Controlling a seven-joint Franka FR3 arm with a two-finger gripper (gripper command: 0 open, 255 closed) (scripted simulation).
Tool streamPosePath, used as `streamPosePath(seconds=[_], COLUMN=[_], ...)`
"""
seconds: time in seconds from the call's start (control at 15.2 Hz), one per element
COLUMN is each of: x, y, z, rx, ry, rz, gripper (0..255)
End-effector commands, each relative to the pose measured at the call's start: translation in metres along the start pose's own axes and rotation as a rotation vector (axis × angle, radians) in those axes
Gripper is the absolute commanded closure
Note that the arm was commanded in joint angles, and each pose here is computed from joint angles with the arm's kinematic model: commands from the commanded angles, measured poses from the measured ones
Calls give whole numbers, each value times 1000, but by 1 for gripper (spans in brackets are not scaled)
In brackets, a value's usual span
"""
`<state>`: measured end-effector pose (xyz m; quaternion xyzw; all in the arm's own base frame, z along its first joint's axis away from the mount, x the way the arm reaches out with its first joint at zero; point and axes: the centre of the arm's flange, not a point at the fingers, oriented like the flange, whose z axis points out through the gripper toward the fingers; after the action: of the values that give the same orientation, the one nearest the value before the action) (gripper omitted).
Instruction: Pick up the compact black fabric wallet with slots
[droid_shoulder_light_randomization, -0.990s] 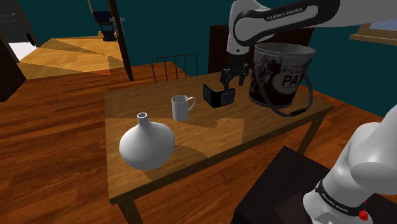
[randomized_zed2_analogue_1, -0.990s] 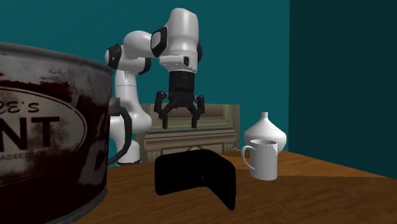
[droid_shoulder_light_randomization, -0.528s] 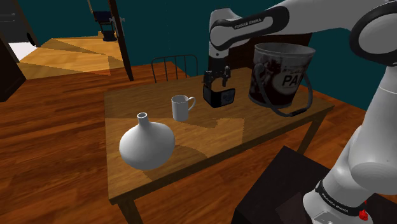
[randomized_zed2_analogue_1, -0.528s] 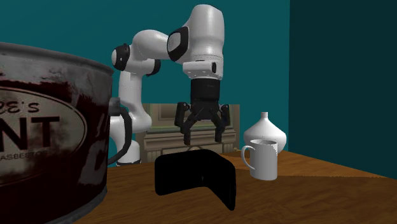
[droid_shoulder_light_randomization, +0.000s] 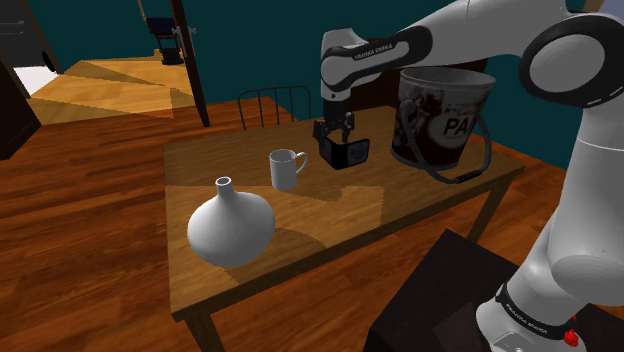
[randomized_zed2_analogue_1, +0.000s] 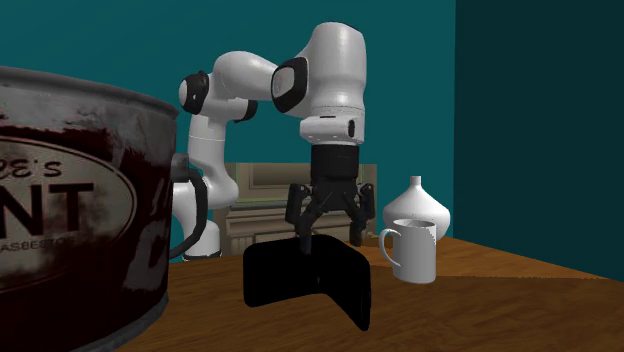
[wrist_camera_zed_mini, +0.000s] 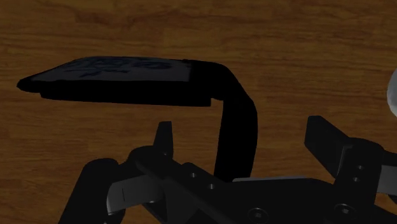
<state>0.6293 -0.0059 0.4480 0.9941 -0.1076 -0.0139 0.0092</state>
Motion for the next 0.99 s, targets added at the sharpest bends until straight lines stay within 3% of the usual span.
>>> streamPosePath(seconds=[0.0, 0.13, 0.2, 0.92], x=[1, 1, 1, 0], y=[0, 0, -1, 0], z=[14, 14, 13, 3], rx=[0, 0, 0, 0], ry=[0, 0, 0, 0], rz=[0, 0, 0, 0], gripper=[0, 0, 255, 255])
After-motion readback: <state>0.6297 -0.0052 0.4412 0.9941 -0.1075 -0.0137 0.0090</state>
